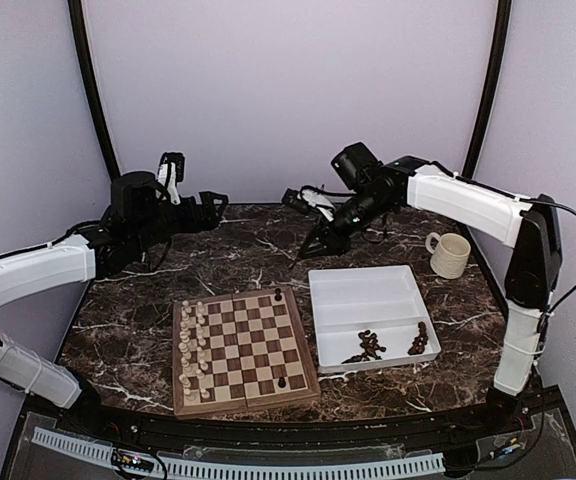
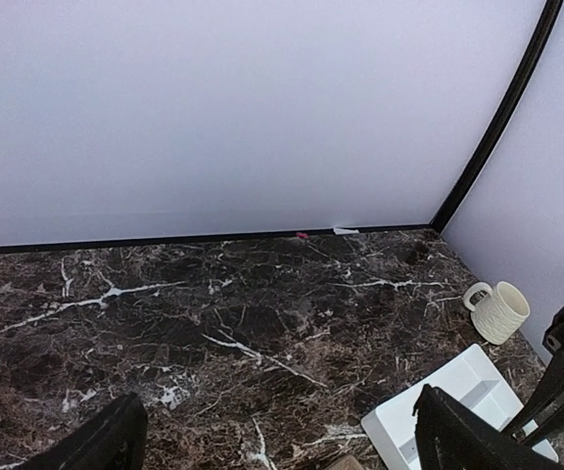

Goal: Set up the chess pieces on the board
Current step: Place the bishop on e8.

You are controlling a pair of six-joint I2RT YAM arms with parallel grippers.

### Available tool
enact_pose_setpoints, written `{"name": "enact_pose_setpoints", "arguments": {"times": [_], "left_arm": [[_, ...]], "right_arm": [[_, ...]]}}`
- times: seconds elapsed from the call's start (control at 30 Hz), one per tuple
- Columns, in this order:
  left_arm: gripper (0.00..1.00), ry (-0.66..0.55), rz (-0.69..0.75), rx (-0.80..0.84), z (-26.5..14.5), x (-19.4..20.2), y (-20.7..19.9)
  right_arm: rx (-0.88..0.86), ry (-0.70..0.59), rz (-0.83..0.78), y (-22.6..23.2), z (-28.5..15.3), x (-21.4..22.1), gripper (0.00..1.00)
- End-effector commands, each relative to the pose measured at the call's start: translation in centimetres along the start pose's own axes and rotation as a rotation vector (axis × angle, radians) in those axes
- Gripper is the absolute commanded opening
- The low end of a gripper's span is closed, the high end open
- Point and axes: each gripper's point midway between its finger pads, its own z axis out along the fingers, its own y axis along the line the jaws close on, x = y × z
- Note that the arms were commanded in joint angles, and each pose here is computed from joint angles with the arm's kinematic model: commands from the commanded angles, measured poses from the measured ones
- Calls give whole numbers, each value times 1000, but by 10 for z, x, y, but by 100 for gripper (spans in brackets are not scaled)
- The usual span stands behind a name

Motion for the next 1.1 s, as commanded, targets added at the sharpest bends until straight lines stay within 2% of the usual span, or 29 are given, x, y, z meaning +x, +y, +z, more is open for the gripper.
{"name": "enact_pose_setpoints", "arguments": {"times": [0.0, 0.4, 0.67, 0.83, 0.97, 1.07], "left_arm": [[98, -3, 79, -60, -18, -7, 10], [99, 17, 237, -229, -32, -9, 46], [99, 71, 241, -228, -26, -2, 50], [99, 108, 235, -178, -26, -14, 37], [99, 137, 302, -182, -23, -18, 37], [99, 144, 333, -229, -20, -10, 53]], "right_arm": [[46, 143, -124, 10, 19, 8, 2], [44, 395, -358, 49, 71, 43, 2], [18, 542, -533, 72, 86, 62, 1], [-17, 589, -582, 81, 89, 66, 1], [-30, 621, -604, 85, 94, 67, 1], [-10, 648, -628, 85, 99, 68, 1]]}}
